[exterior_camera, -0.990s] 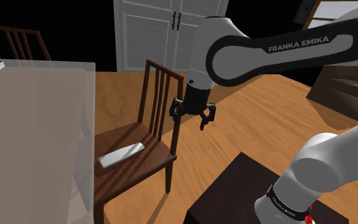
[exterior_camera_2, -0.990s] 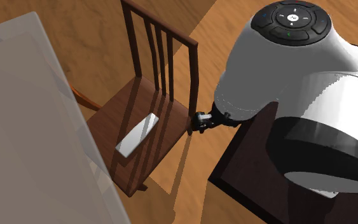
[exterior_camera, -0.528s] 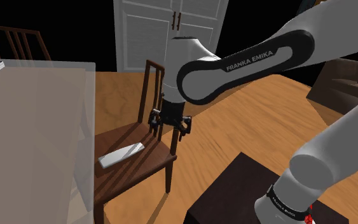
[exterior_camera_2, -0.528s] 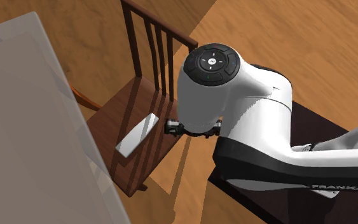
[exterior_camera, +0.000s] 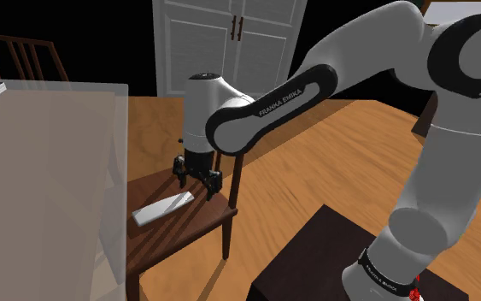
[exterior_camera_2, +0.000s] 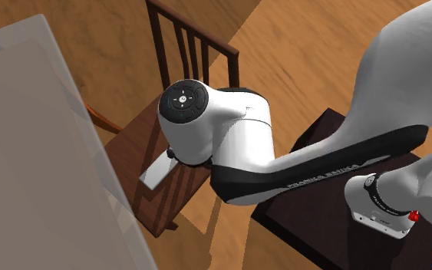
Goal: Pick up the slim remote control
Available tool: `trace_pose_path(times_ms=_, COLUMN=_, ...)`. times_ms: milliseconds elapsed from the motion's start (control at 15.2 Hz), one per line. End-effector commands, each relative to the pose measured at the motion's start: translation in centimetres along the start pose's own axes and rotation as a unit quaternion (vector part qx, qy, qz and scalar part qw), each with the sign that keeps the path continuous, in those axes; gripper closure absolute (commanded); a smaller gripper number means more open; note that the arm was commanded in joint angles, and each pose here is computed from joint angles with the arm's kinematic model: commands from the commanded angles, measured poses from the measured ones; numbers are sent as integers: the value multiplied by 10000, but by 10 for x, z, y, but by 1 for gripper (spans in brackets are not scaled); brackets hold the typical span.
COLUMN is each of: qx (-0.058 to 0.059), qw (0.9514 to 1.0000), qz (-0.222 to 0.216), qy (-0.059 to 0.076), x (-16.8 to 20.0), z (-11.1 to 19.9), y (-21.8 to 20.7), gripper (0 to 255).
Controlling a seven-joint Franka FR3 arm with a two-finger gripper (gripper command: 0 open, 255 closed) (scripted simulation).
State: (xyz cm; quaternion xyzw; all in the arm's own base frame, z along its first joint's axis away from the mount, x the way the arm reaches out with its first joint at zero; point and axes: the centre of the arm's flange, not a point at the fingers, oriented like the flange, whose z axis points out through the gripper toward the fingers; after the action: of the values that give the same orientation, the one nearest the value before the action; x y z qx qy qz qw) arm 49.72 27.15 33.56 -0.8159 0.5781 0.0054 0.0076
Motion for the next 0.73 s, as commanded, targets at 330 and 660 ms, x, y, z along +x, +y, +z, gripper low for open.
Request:
trace_pose_path(times_ms=330, qx=-23, qw=9938, qz=1113, qy=32, x=3, z=57, y=-73, gripper=0)
trace_pose_path(times_ms=660, qx=-40, qw=9821, qz=1882, qy=44, x=16, z=98, y=-123, gripper=0)
